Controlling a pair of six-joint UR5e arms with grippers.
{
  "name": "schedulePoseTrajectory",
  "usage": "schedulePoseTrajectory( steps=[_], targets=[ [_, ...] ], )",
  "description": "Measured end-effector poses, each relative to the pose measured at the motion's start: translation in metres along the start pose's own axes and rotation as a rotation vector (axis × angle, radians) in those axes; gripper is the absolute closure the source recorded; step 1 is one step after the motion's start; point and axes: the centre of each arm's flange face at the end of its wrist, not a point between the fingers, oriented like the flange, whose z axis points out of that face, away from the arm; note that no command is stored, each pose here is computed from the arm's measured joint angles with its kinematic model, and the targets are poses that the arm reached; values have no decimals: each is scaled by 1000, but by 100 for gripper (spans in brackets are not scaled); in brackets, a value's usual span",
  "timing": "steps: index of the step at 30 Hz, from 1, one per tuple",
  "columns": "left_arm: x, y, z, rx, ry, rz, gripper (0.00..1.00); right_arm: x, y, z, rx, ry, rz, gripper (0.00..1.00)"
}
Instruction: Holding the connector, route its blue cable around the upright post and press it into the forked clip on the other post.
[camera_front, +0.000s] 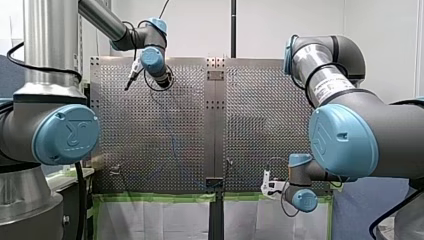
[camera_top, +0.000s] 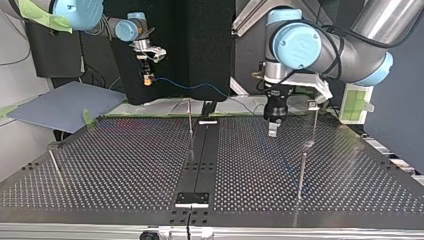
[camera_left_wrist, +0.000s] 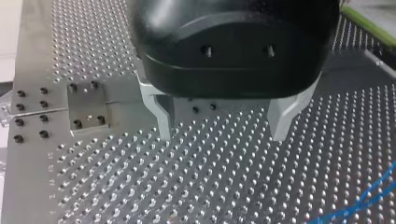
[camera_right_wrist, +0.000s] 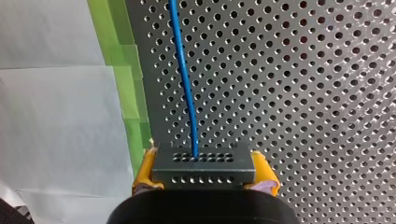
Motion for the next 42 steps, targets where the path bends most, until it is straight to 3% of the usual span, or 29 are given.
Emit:
schedulePoseTrajectory(
  steps=[6, 12, 15, 27, 42],
  targets=[
    [3, -4, 6, 27, -11, 47, 1, 0, 0, 0, 1, -2, 0, 100],
    [21, -18, 13, 93, 32, 114, 1, 0, -1, 0, 2, -4, 0, 100],
    [30, -22, 16, 105, 55, 150, 1, 0, -1, 0, 2, -4, -1, 100],
    [35, -16, 23, 78, 68, 252, 1, 0, -1, 0, 2, -4, -3, 100],
    [37, 9, 43, -30, 44, 241, 1, 0, -2, 0, 5, -3, -4, 100]
  ],
)
